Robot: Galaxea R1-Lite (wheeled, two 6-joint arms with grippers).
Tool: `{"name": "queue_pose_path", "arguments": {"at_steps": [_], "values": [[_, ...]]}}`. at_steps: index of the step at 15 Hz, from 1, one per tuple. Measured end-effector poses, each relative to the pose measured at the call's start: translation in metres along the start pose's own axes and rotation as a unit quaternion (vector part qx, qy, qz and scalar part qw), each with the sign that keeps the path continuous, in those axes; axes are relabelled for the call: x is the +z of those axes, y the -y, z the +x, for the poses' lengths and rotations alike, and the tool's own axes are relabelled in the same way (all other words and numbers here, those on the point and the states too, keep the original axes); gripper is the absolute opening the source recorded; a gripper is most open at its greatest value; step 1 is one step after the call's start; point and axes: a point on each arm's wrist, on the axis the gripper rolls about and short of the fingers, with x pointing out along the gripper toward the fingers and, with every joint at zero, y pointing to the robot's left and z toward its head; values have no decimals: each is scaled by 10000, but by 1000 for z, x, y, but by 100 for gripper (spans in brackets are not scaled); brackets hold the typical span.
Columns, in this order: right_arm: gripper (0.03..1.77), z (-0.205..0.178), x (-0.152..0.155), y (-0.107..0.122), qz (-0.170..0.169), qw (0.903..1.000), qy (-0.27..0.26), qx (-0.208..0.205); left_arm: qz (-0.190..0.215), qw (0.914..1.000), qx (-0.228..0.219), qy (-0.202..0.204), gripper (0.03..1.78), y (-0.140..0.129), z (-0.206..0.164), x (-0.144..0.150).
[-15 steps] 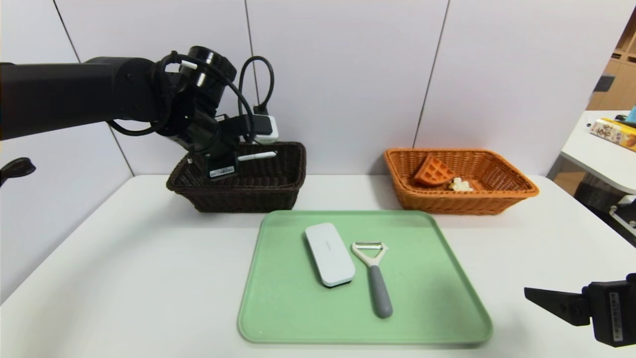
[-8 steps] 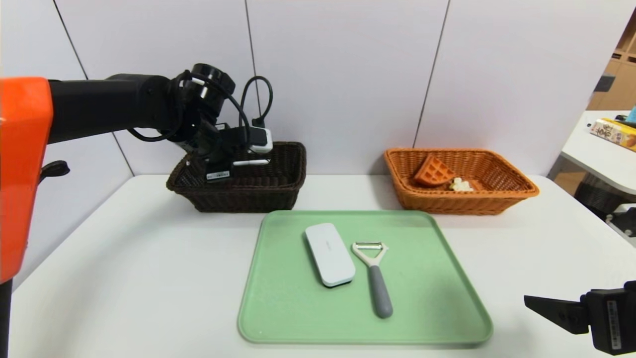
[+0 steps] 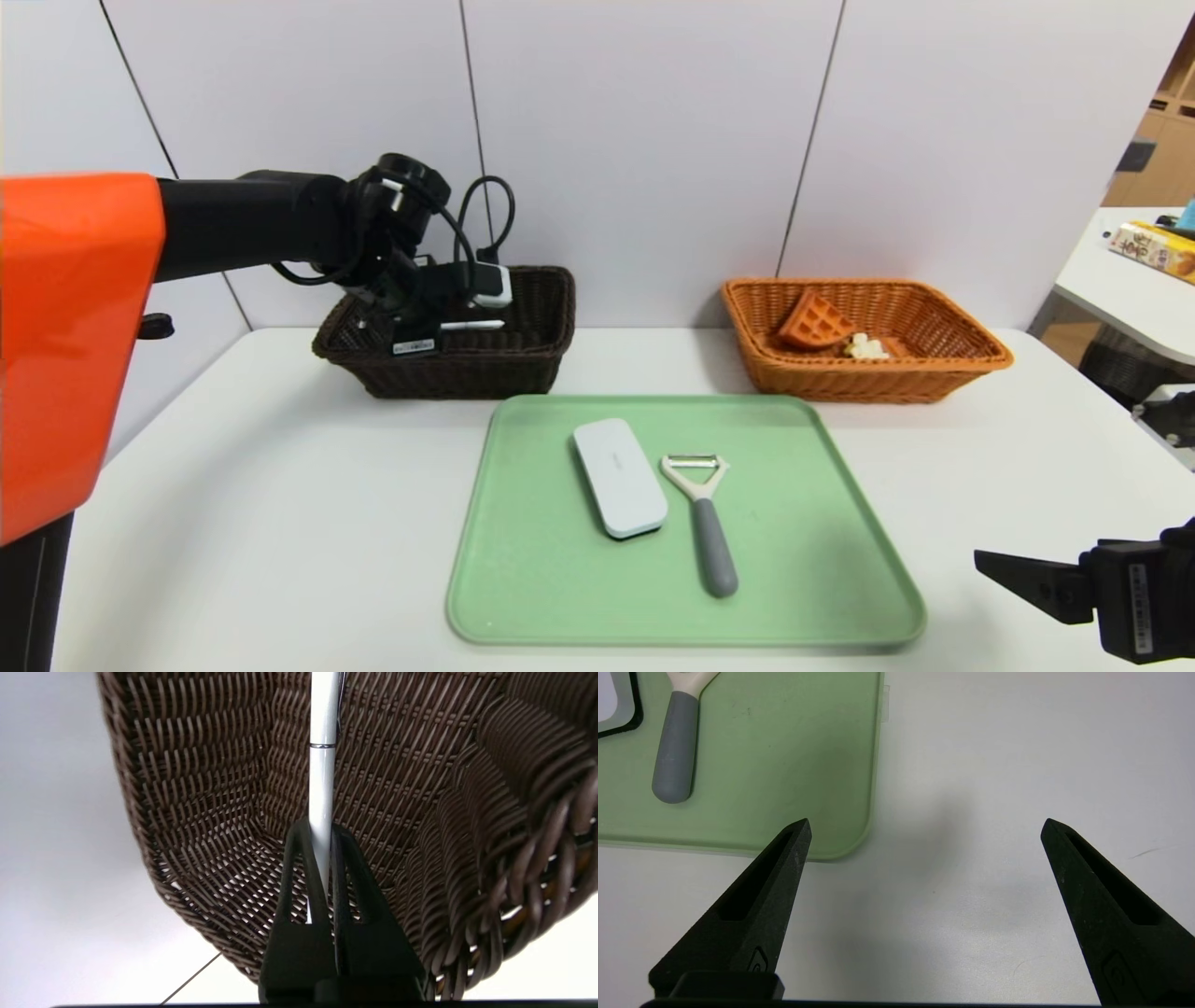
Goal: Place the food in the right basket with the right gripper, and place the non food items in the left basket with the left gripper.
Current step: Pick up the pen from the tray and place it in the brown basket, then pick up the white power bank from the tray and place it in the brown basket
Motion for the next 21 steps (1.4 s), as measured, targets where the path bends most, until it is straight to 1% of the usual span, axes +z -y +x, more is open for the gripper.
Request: {"name": "queue_pose_path", "arguments": {"at_steps": [1, 4, 5, 8, 10, 14, 17, 21], "values": [[170, 0, -1, 0, -5, 10000, -15, 0, 1, 10000, -11, -6, 8, 0, 2, 0], [170, 1, -2, 0, -32, 10000, -43, 4, -28, 10000, -5, -16, 58, 0, 4, -2], [170, 1, -3, 0, -33, 10000, -51, 1, -38, 10000, 30, -2, 71, -1, 4, -2], [170, 2, -5, 0, -63, 9999, -91, 6, -69, 9998, 181, 69, 103, -5, 1, -1], [170, 2, -5, -1, -85, 9999, -97, 32, -82, 9996, 254, 97, 119, -8, -6, -2], [170, 3, -5, -2, -113, 9999, -108, 59, -158, 9984, 487, 219, 139, -15, -29, -2], [170, 2, -5, -3, -134, 9998, -104, 59, -230, 9964, 752, 328, 150, -23, -49, -4], [170, 2, -5, -3, -135, 9999, -79, 25, -343, 9912, 1182, 495, 158, -33, -80, -7]]}}
